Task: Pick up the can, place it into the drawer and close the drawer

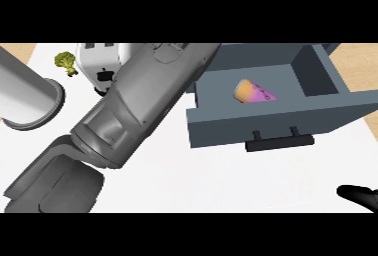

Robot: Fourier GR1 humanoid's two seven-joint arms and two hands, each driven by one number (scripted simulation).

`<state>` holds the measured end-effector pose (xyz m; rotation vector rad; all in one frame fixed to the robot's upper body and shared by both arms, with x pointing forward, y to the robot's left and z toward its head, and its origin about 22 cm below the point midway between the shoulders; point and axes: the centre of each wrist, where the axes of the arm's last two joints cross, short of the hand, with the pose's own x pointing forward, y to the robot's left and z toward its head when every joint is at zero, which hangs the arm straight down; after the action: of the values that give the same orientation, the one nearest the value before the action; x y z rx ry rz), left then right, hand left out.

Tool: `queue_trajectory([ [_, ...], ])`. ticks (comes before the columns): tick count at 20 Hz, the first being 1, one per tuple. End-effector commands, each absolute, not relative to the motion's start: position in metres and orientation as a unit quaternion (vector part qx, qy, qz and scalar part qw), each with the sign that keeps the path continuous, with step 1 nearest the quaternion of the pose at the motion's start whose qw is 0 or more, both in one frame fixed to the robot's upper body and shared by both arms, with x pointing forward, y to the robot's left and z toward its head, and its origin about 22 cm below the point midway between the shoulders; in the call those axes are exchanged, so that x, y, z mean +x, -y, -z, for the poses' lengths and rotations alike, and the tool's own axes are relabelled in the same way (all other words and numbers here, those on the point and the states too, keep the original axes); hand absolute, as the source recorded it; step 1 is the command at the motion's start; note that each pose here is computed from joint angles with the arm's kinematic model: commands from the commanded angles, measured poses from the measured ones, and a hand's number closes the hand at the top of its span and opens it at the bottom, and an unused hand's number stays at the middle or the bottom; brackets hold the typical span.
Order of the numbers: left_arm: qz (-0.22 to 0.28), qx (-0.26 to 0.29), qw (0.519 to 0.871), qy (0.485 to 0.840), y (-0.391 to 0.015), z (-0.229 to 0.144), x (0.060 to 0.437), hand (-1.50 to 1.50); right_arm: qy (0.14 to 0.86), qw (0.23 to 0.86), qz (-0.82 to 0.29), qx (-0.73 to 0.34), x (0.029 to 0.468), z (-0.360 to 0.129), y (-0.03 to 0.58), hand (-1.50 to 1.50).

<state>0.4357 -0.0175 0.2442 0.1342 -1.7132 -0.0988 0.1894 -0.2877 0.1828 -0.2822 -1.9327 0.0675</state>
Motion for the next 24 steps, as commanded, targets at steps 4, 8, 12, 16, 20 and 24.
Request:
queue_trajectory([
  [4, 0.019, 0.048, 0.659, 0.75, 0.017, -0.246, 0.437, -1.5, 0.834, 0.521, -0.103, -0.153, 0.205, -0.186, 0.281, -1.5],
  [8, 0.003, 0.032, 0.663, 0.748, 0.019, -0.253, 0.436, -1.5, 0.828, 0.496, -0.171, -0.199, 0.206, -0.199, 0.277, -1.5],
  [12, -0.014, 0.012, 0.655, 0.755, 0.018, -0.256, 0.437, -1.5, 0.817, 0.477, -0.209, -0.248, 0.229, -0.185, 0.274, -1.5],
  [16, -0.006, 0.008, 0.654, 0.756, 0.017, -0.247, 0.436, -1.5, 0.801, 0.459, -0.262, -0.281, 0.246, -0.175, 0.244, -1.5],
  [20, -0.001, 0.022, 0.645, 0.764, 0.022, -0.266, 0.436, -1.5, 0.78, 0.456, -0.296, -0.312, 0.274, -0.152, 0.248, -1.5],
  [24, 0.004, 0.034, 0.649, 0.76, 0.011, -0.253, 0.442, -1.5, 0.759, 0.447, -0.337, -0.333, 0.293, -0.148, 0.22, -1.5],
])
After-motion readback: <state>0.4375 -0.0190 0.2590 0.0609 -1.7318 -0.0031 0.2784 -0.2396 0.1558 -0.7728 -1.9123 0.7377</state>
